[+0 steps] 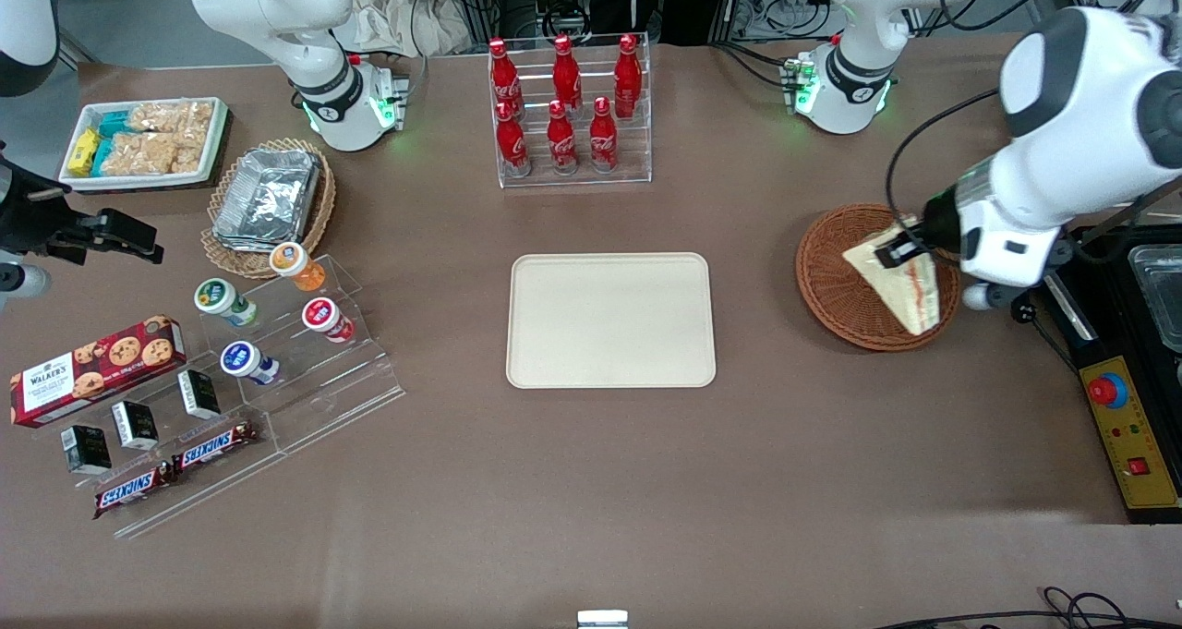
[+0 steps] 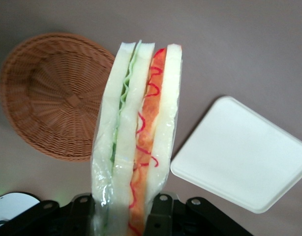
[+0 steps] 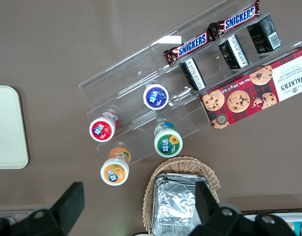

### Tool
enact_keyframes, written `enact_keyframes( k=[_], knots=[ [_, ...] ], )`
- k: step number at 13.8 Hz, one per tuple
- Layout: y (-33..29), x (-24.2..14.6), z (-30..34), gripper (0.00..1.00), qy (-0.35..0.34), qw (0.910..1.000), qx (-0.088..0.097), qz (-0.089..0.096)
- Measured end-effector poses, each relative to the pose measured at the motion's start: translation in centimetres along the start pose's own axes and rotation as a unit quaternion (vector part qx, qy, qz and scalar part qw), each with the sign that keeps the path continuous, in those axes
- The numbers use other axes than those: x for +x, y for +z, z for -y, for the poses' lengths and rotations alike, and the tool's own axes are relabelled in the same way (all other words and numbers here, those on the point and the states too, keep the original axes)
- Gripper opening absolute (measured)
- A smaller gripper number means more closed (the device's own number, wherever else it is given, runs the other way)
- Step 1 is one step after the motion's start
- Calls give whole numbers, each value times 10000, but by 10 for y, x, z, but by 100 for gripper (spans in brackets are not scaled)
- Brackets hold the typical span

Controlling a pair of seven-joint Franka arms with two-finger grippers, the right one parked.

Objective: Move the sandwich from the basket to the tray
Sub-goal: 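Carry the sandwich over the cream tray and lower it onto the tray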

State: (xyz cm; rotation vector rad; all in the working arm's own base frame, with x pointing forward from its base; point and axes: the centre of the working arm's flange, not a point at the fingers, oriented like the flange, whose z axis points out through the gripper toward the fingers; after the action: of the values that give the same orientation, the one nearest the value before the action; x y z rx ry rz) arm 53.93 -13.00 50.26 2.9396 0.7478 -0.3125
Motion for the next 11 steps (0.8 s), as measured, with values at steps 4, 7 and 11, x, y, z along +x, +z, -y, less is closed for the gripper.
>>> enact_keyframes(
  k=[4,7,11],
  knots=[
    [42,-32,-70,31,657,9972,264,243],
    [86,-57,-115,31,1102,9913,624,360],
    [152,-73,-163,32,1486,9840,887,426]
  ],
)
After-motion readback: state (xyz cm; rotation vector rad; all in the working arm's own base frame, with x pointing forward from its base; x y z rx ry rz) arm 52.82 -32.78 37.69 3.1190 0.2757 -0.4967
